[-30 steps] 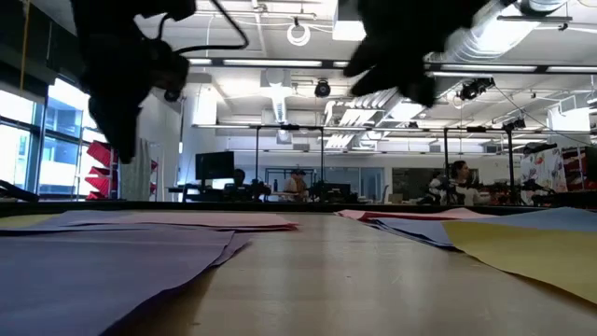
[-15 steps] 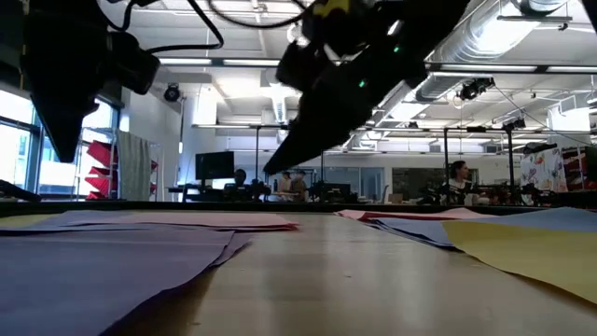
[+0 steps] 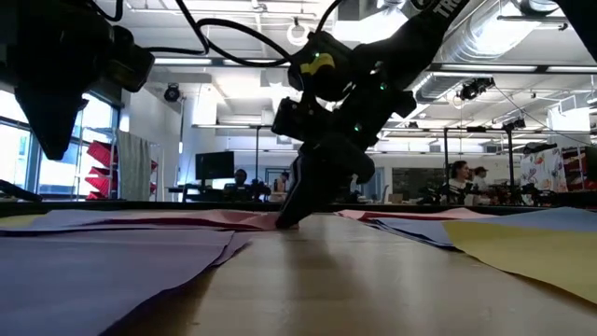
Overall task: Organize paper
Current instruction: Stack the pink paper on the top right of the table
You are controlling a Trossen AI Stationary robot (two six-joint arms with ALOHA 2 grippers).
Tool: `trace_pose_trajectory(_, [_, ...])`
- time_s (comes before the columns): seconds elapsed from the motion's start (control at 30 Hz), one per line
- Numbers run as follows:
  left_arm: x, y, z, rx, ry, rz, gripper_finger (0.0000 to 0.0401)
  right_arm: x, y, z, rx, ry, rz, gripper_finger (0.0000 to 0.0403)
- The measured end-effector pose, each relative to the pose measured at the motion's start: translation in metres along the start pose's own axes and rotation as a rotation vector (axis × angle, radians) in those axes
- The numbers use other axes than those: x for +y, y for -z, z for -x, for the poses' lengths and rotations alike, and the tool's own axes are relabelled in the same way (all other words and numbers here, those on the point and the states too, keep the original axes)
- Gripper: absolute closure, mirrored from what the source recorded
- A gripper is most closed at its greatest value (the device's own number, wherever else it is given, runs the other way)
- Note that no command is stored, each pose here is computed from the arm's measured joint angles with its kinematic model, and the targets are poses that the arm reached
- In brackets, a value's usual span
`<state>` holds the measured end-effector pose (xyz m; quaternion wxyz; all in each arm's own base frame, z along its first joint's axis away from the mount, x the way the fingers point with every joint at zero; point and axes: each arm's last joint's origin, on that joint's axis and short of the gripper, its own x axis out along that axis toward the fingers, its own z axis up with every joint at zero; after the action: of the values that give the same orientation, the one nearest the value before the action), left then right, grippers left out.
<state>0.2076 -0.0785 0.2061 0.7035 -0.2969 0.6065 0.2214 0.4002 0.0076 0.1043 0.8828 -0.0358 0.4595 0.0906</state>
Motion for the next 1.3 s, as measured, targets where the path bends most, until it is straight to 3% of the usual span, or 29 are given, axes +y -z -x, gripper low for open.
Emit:
trace_pose_trajectory(0.23, [0.001, -0.002, 0.014, -0.047, -0.042, 0.000, 0.0265, 0.002, -0.024, 0.041, -0.011, -0.001, -0.149, 0.0399])
trace_pose_trajectory(0.37, [0.003, -0.005, 0.043, -0.141, -0.135, -0.025, 0.0276, -0.001, -0.042, 0.075, -0.044, -0.027, -0.254, 0.0402])
trace_pose_trajectory(0.6, [0.009, -0.012, 0.107, -0.415, -0.265, -0.048, 0.0289, -0.013, -0.061, 0.141, -0.193, -0.039, -0.554, 0.0403])
trace_pose_trajectory(0.8, [0.002, -0.017, 0.143, -0.708, -0.289, -0.321, 0.0284, -0.018, -0.061, 0.198, -0.287, -0.062, -0.718, 0.0403])
trace_pose_trajectory(0.97, [-0.017, -0.039, 0.148, -0.875, -0.375, -0.599, 0.0248, -0.023, -0.057, 0.212, -0.292, -0.059, -0.793, 0.0403])
trace_pose_trajectory(1.17, [-0.029, -0.075, 0.129, -0.951, -0.416, -0.734, 0.0183, -0.021, -0.058, 0.213, -0.283, -0.073, -0.793, 0.0403])
trace_pose_trajectory(1.3, [-0.033, -0.094, 0.111, -0.902, -0.472, -0.824, 0.0157, -0.017, -0.058, 0.213, -0.280, -0.073, -0.790, 0.0403])
